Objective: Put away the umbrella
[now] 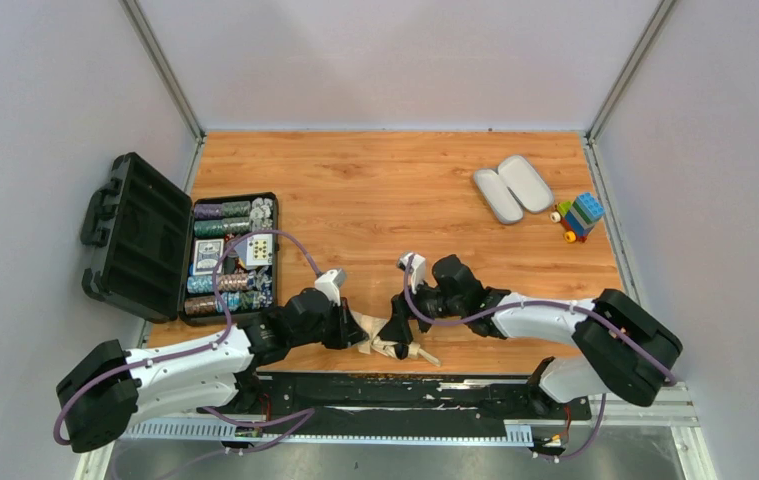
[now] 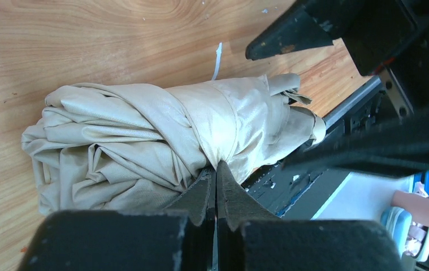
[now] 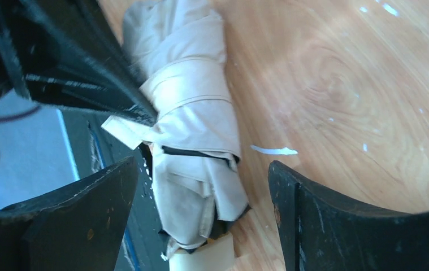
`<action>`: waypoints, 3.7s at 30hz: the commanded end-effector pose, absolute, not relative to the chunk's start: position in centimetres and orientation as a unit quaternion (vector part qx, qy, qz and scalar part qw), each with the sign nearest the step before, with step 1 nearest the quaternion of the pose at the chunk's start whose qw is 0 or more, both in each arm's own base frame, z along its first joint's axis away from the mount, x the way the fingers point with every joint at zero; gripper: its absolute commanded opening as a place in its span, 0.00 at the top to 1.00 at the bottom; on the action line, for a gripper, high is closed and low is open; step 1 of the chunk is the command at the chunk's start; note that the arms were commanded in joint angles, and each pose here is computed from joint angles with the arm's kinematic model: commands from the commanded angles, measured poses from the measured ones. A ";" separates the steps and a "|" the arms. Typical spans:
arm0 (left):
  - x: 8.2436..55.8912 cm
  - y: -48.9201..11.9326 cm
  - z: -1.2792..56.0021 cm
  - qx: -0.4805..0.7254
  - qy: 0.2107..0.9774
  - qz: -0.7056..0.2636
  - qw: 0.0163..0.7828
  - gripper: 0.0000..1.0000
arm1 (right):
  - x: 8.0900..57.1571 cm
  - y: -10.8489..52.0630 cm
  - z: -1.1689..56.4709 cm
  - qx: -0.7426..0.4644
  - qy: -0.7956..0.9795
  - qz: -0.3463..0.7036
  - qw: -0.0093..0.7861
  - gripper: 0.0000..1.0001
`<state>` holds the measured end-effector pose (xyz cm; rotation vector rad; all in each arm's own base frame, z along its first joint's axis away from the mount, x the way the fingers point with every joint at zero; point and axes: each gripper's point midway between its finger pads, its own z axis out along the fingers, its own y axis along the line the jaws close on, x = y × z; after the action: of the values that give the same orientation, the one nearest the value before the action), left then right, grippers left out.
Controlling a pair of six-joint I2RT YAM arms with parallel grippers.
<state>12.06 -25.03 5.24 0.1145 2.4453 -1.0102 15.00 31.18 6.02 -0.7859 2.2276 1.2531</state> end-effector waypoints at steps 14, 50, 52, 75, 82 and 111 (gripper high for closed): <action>11.4 -21.2 1.1 0.058 0.936 -0.268 0.221 1.00 | 15.4 32.7 1.7 -0.537 0.740 0.184 0.362 0.11; 8.7 -20.7 1.6 0.027 0.933 -0.313 0.177 1.00 | 13.3 32.5 -1.4 -0.208 0.855 0.452 0.143 1.00; 8.4 -21.0 1.7 0.023 0.933 -0.319 0.167 1.00 | 13.3 32.4 -1.5 -0.207 0.857 0.450 0.142 1.00; 8.0 -19.4 0.5 -0.006 0.961 -0.246 0.126 0.89 | 12.9 32.6 -2.1 -0.210 0.856 0.456 0.126 1.00; 8.3 -18.9 0.6 -0.005 0.965 -0.227 0.134 0.82 | 12.8 32.6 -2.0 -0.214 0.853 0.458 0.127 1.00; 14.6 -15.1 17.8 -0.001 0.877 -0.248 0.411 0.20 | 16.3 32.9 7.8 -0.307 0.809 0.409 0.290 0.00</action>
<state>12.45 -18.43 16.68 -0.0412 2.2602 -0.9047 13.96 34.54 5.96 -0.7611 2.1596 1.3634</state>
